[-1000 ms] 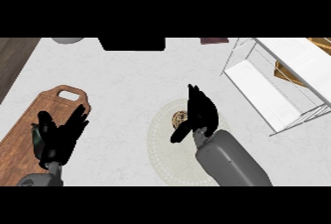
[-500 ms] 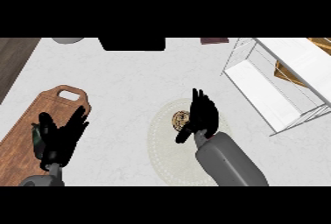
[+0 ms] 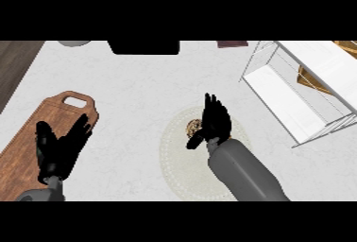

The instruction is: Pick the cupcake from the placemat and place it in the tiered shelf

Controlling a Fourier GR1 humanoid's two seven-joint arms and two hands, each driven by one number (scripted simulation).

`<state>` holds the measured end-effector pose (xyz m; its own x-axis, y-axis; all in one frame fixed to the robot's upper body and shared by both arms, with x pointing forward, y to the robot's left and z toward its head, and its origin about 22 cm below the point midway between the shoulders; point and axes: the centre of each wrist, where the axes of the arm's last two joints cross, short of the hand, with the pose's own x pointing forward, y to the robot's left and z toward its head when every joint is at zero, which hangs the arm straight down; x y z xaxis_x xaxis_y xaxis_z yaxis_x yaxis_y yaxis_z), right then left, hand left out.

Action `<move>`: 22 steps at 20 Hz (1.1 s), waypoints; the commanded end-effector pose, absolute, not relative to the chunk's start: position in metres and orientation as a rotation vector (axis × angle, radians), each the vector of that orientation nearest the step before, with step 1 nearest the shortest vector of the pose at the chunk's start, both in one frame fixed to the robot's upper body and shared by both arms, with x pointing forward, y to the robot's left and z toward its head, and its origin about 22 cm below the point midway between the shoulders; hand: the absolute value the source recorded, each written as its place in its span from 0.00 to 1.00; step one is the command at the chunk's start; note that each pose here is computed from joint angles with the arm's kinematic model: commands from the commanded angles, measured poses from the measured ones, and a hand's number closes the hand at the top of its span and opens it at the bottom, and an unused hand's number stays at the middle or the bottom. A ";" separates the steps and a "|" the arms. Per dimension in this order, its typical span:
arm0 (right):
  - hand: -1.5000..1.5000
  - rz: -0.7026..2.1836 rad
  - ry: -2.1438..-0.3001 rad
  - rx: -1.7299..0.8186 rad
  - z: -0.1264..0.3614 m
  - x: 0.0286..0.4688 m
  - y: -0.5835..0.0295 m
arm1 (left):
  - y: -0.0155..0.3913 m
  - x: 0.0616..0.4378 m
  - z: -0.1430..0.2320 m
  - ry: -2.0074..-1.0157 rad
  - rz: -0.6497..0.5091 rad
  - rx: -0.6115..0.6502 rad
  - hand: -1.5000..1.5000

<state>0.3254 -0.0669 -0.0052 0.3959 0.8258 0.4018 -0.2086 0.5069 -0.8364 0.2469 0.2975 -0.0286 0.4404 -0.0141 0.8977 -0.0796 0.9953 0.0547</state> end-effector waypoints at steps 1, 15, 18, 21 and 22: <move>0.00 0.749 -0.945 -0.775 -0.007 0.325 -0.057 | 0.296 0.251 -0.039 -1.106 0.027 0.075 0.50; 1.00 0.946 -1.118 -0.619 -0.026 0.313 -0.053 | 0.307 0.252 -0.010 -1.117 0.020 0.089 0.50; 1.00 0.713 -1.017 -0.725 0.004 0.333 -0.047 | 0.292 0.247 -0.024 -1.111 0.032 0.086 0.50; 1.00 0.395 -0.856 -0.834 0.016 0.366 -0.065 | 0.281 0.248 -0.029 -1.121 0.038 0.081 0.50; 1.00 0.294 -0.797 -0.848 0.034 0.384 -0.080 | 0.283 0.247 -0.028 -1.106 0.028 0.085 0.50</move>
<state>0.3513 -0.0629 0.0070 0.4662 0.7460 0.4756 -0.1149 0.5841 -0.8035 0.2480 0.2884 -0.0258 0.4410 -0.0171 0.8973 -0.0686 0.9962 0.0527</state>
